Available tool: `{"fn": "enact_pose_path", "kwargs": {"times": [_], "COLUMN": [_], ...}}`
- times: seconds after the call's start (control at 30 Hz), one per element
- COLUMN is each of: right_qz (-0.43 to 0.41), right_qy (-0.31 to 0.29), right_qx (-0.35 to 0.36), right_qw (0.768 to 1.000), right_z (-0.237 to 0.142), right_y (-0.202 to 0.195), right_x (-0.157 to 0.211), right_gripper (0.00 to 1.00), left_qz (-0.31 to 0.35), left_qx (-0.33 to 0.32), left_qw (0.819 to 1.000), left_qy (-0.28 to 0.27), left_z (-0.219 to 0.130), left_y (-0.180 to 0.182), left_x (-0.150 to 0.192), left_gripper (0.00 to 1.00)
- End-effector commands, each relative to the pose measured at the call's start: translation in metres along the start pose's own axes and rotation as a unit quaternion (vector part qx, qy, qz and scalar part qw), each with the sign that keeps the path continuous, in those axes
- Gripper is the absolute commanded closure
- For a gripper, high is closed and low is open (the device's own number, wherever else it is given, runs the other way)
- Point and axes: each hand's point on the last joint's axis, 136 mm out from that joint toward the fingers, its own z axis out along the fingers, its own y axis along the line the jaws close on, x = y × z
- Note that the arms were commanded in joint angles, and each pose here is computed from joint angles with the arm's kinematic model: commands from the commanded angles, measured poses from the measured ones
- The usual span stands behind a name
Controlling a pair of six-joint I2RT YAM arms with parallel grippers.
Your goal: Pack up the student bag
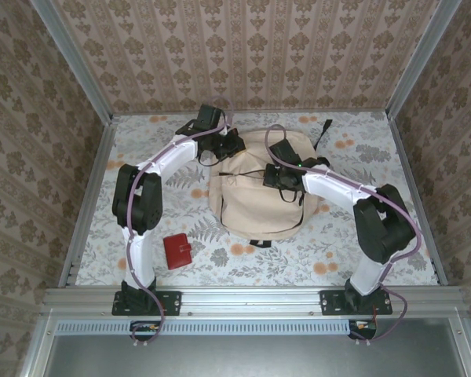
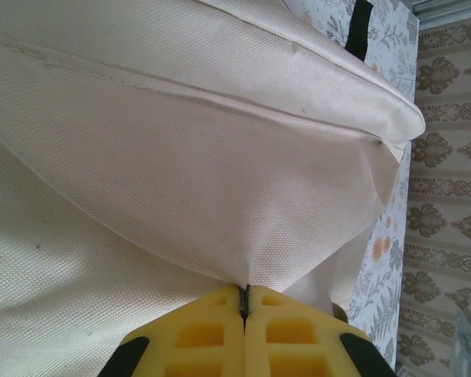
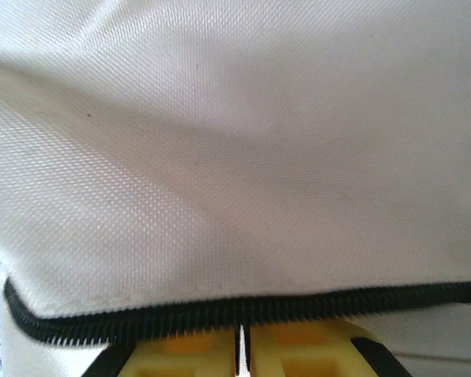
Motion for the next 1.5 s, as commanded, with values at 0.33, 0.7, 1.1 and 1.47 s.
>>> {"fn": "enact_pose_path", "kwargs": {"times": [0.33, 0.7, 1.1, 1.47], "right_qz": [0.083, 0.078, -0.025, 0.004], "right_qy": [-0.033, -0.086, -0.082, -0.057], "right_qx": [-0.100, -0.029, -0.119, -0.122], "right_qw": [0.991, 0.993, 0.989, 0.991], "right_z": [0.003, 0.020, 0.006, 0.038], "right_y": [0.021, 0.000, 0.038, 0.027], "right_x": [-0.003, -0.022, -0.015, -0.003], "right_gripper": [1.00, 1.00, 1.00, 1.00], "left_qz": [0.007, 0.009, 0.009, 0.006], "left_qx": [0.013, 0.014, 0.014, 0.011], "left_qw": [1.000, 1.000, 1.000, 1.000], "left_qy": [0.007, 0.009, 0.011, 0.014], "left_z": [-0.015, -0.018, -0.018, -0.018], "left_y": [-0.014, -0.016, -0.015, -0.012], "left_x": [0.008, 0.010, 0.011, 0.013], "left_gripper": [1.00, 1.00, 1.00, 1.00]}}
